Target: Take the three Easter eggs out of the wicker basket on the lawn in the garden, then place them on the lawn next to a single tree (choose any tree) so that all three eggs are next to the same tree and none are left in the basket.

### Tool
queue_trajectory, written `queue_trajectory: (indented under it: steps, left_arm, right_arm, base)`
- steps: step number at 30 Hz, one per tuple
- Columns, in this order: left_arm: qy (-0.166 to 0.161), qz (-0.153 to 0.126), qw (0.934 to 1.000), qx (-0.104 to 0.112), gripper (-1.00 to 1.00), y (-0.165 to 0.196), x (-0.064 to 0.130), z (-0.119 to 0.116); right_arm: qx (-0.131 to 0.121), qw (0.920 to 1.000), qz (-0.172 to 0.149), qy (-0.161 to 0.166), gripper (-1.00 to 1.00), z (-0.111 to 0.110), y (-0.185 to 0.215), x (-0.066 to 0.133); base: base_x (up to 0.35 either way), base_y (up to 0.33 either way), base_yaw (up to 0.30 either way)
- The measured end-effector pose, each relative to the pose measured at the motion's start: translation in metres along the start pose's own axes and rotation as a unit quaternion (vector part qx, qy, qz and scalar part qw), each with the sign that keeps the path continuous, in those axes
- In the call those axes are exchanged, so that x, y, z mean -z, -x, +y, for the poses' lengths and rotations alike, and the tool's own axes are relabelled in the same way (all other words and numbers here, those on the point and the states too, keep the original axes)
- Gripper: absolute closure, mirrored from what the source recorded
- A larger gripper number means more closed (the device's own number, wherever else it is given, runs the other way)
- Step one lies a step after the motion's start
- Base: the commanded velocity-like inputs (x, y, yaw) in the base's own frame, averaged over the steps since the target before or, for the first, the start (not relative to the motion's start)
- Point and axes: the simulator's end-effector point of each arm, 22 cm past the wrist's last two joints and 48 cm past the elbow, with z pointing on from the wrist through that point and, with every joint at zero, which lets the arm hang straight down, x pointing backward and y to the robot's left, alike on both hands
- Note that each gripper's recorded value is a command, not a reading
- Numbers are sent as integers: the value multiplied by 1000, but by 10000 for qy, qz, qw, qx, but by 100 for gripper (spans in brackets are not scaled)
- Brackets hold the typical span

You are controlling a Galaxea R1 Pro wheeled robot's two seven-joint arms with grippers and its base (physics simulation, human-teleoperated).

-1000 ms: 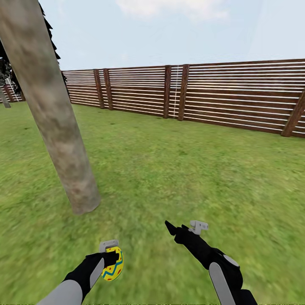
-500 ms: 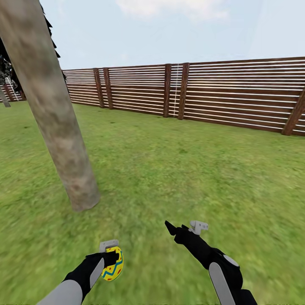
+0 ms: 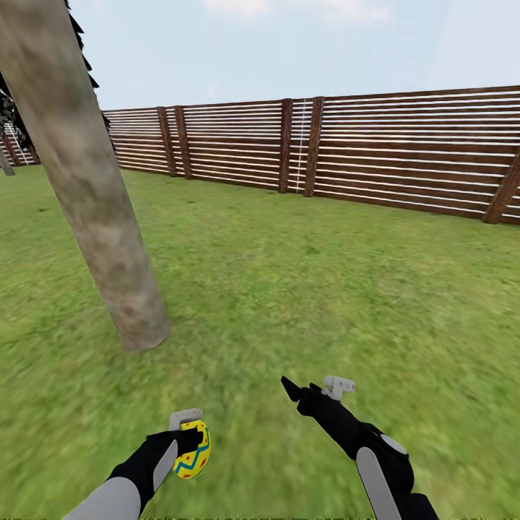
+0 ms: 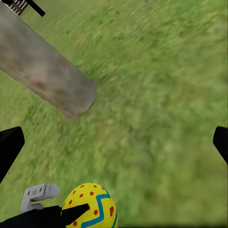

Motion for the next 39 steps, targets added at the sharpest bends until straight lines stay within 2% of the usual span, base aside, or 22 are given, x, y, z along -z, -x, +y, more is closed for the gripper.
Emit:
queue_trajectory:
  steps: [39]
  left_arm:
    - [157, 773, 9969, -8, 100, -76, -47, 15]
  right_arm:
    - [-358, 9968, 629, -326, -100, -48, -64, -26]
  base:
    - [0, 0, 0]
